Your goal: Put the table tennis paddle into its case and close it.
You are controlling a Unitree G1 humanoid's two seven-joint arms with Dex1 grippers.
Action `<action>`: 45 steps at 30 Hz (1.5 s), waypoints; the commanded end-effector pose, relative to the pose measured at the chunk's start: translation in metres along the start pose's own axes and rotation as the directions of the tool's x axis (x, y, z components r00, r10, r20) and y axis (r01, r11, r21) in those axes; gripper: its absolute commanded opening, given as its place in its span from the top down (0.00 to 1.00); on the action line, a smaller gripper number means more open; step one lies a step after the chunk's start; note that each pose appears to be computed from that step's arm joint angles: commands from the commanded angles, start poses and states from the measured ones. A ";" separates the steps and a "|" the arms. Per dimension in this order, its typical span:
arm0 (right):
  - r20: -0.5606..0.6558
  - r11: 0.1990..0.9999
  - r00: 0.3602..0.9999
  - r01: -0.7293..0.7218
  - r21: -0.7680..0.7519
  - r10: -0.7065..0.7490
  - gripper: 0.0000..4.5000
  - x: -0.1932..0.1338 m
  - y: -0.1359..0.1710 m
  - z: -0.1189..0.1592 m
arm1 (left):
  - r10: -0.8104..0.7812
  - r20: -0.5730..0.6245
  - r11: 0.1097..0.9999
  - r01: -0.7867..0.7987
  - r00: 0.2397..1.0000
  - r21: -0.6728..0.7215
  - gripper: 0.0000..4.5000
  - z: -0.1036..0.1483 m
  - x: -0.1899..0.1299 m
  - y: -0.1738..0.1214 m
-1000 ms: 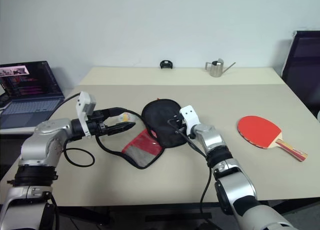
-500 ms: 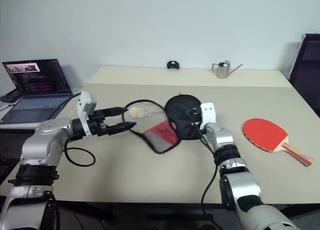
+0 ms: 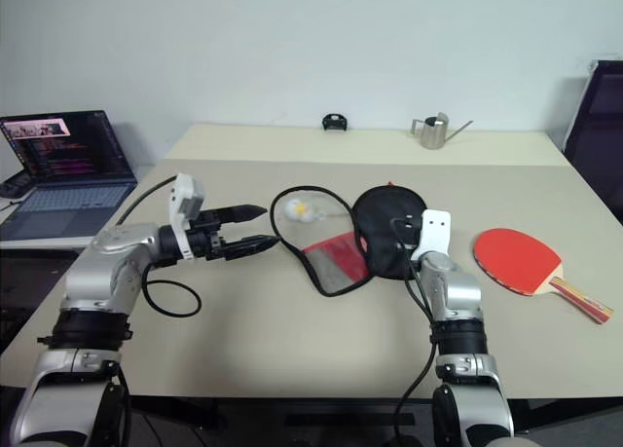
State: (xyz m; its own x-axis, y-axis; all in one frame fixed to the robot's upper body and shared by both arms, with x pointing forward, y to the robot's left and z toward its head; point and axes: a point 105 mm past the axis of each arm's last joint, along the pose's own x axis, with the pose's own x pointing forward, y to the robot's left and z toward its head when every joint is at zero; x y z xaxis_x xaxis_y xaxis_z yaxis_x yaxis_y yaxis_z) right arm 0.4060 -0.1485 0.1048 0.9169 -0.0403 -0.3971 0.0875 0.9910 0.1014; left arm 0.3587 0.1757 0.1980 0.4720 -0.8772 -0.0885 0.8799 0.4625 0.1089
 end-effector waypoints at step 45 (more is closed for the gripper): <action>0.211 0.941 0.927 -0.267 -0.209 0.310 0.01 -0.040 -0.061 0.088 | -0.095 0.021 0.992 0.093 0.995 0.084 0.00 0.021 0.023 -0.023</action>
State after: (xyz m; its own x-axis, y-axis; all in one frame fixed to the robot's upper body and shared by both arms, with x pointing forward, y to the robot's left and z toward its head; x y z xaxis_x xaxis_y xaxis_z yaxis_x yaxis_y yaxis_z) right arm 0.4046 -0.2136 0.1821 0.9590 0.2150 -0.1846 -0.2171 0.9761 0.0089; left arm 0.3518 0.1495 0.2013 0.4012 -0.9109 -0.0969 0.9121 0.3875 0.1337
